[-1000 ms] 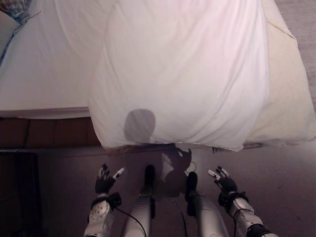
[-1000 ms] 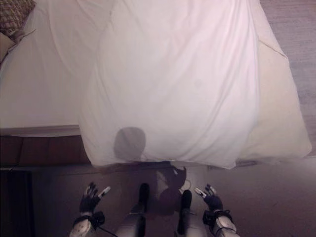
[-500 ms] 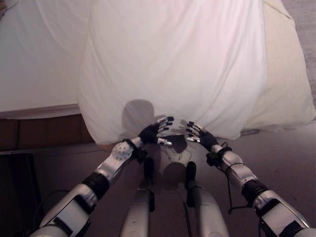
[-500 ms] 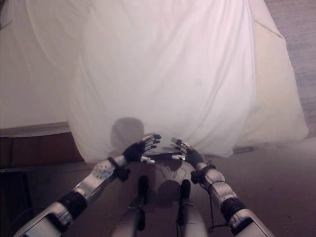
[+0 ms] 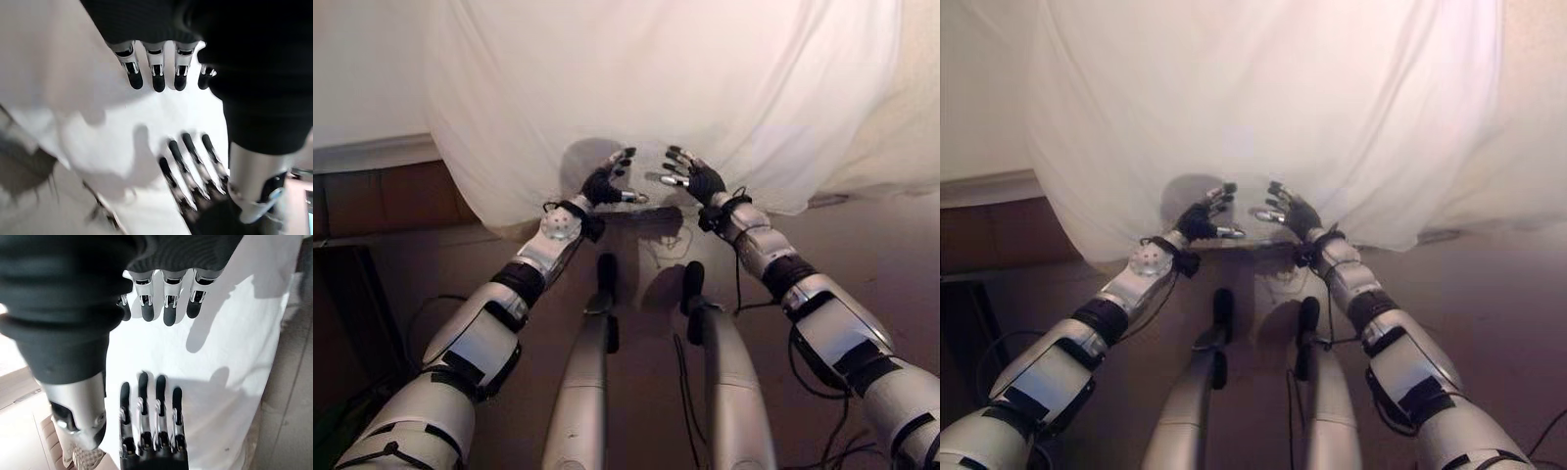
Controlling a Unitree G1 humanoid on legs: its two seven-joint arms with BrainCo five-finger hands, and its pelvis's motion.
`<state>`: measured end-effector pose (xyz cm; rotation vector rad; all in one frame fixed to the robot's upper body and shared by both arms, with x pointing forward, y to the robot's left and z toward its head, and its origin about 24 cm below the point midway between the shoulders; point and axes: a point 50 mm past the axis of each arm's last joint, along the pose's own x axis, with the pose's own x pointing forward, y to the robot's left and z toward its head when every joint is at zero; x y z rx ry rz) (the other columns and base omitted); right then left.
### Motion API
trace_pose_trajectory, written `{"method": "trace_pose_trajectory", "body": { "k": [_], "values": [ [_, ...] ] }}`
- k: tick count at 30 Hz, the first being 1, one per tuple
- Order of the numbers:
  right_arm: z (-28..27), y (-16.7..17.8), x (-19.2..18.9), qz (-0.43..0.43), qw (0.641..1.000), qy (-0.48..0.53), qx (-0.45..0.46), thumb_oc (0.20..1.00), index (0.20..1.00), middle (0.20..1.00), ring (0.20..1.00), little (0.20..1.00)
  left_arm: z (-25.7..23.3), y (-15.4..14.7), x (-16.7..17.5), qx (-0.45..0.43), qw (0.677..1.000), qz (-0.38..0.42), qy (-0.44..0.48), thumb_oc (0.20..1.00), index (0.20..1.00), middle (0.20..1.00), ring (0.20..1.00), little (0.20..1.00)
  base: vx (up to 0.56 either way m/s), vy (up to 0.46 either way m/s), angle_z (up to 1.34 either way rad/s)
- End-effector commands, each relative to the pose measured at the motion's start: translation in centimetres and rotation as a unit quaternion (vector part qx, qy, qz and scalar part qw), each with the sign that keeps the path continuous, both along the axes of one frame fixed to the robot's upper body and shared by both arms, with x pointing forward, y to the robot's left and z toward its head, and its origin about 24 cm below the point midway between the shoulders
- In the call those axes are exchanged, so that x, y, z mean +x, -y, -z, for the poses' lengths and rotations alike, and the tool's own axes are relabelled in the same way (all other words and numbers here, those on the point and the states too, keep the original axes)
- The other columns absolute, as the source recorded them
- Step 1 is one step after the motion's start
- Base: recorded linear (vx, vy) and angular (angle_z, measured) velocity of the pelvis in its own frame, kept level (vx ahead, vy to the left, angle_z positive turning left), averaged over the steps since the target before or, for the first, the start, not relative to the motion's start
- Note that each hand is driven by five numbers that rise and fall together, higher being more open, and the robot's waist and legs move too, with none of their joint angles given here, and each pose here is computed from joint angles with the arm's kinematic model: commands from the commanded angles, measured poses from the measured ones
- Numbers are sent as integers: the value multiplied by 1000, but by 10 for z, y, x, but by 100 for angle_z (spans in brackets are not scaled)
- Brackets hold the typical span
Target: Make the bed
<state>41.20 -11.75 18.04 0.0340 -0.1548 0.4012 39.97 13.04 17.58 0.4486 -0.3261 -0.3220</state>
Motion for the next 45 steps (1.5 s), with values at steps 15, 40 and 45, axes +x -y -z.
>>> {"method": "trace_pose_trajectory", "body": {
  "k": [15, 40, 45],
  "values": [
    [-90, 59, 18, 240, 968, 51, 53, 1000, 1000, 1000, 1000, 1000, -76, -82, 17, -80, 962, -244, 88, 1000, 1000, 1000, 1000, 1000, 2, 2, -1],
    [175, 186, -99, 469, 845, -249, 62, 1000, 1000, 1000, 1000, 1000, 195, -172, -113, -118, 846, -457, -247, 1000, 1000, 1000, 1000, 1000, 49, -47, -1],
    [235, 156, -141, 421, 845, -327, 34, 1000, 1000, 1000, 1000, 1000, 251, -130, -151, -102, 841, -391, -360, 1000, 1000, 1000, 1000, 1000, 39, -21, -7]
  ]
}}
